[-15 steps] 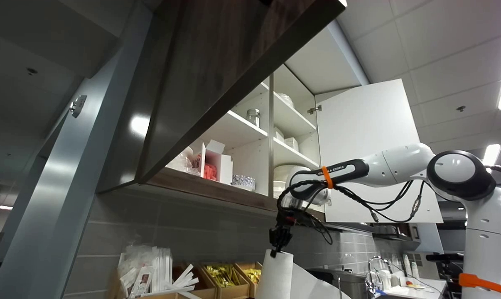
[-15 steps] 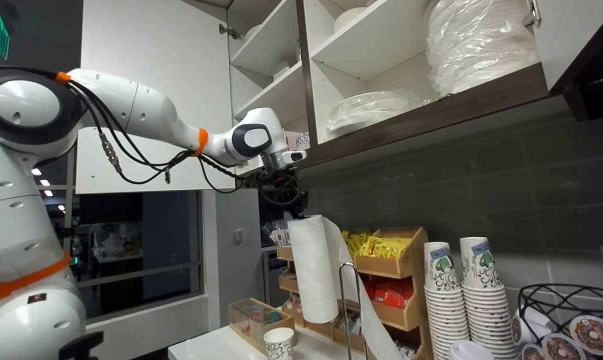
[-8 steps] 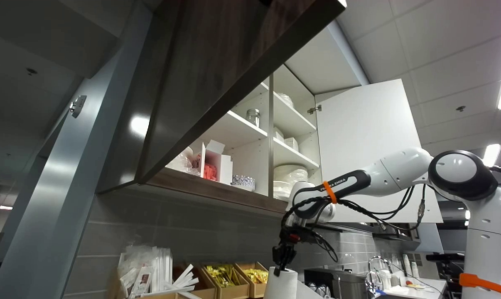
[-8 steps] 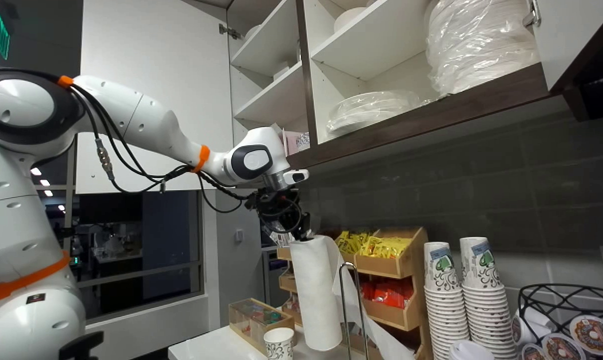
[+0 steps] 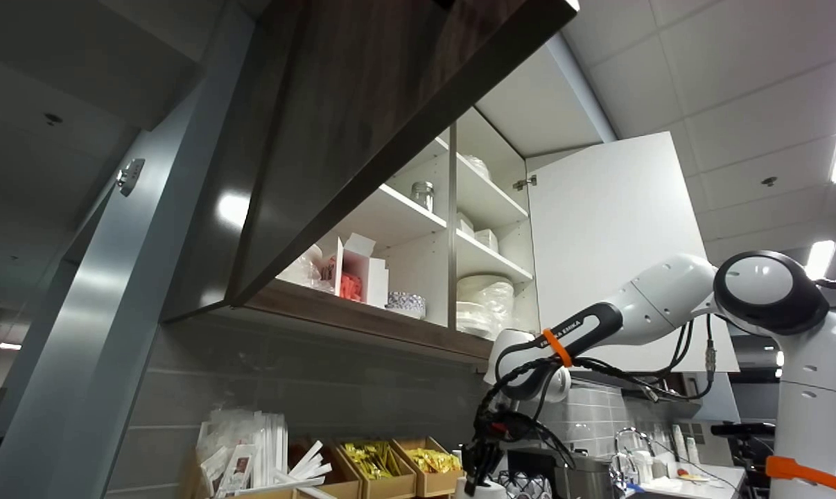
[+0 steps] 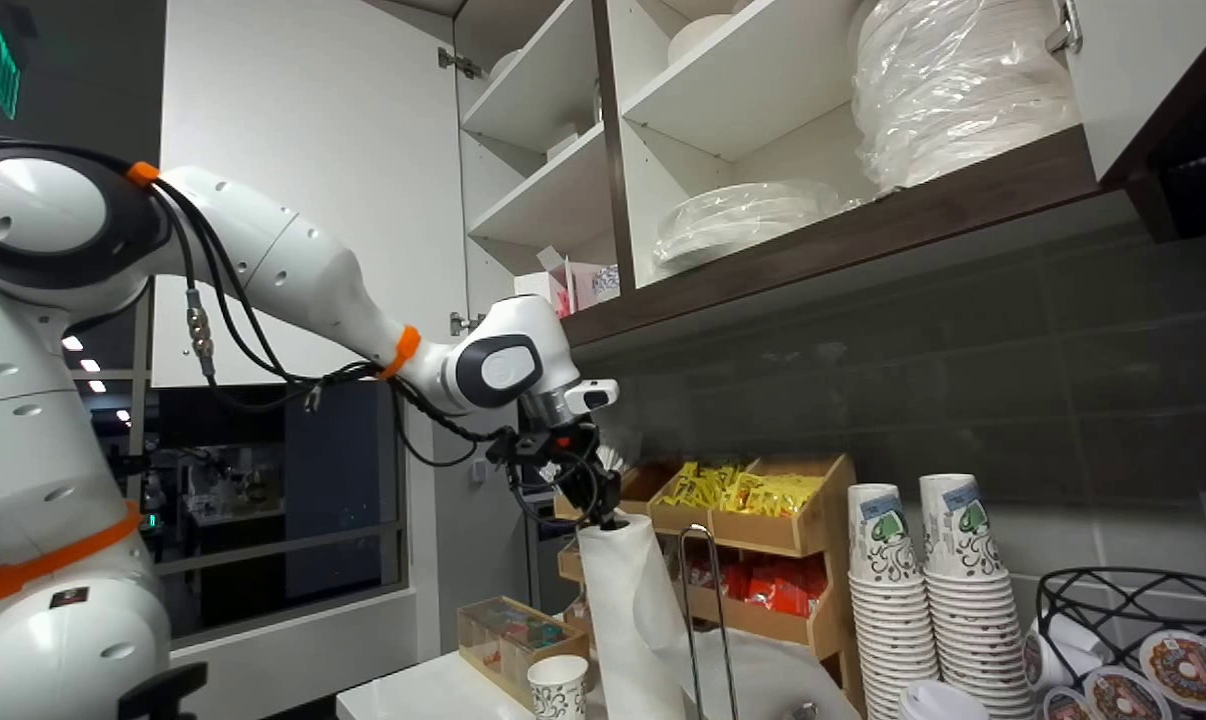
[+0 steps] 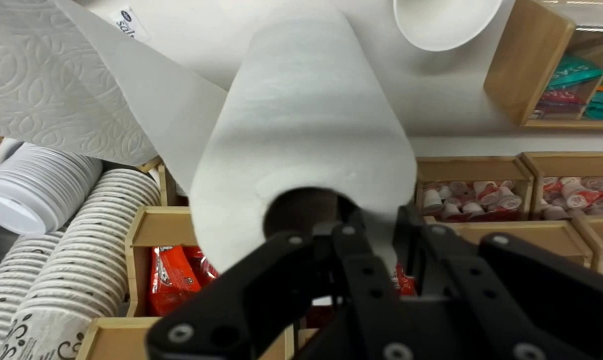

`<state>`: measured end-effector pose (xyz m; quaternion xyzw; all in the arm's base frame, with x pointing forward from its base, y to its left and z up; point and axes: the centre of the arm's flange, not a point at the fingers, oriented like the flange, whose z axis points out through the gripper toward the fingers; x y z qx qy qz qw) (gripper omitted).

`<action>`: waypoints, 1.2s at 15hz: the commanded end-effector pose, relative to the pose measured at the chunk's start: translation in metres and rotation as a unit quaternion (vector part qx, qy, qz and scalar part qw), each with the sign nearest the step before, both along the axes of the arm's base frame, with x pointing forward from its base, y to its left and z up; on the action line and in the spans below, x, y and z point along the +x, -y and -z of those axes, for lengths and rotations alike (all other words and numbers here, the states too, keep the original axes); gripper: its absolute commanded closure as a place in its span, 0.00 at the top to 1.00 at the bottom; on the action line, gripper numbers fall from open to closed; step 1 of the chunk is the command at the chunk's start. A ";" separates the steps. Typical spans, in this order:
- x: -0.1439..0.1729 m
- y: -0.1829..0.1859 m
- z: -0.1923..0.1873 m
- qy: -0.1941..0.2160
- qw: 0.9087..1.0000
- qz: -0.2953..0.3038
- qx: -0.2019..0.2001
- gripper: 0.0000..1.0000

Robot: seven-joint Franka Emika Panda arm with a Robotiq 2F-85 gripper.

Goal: Remove the paper towel from the paper towel holder and put it on the counter

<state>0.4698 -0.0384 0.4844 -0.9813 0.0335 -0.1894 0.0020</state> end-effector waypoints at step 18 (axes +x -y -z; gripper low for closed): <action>-0.022 0.001 -0.008 0.021 0.998 0.064 -0.006 1.00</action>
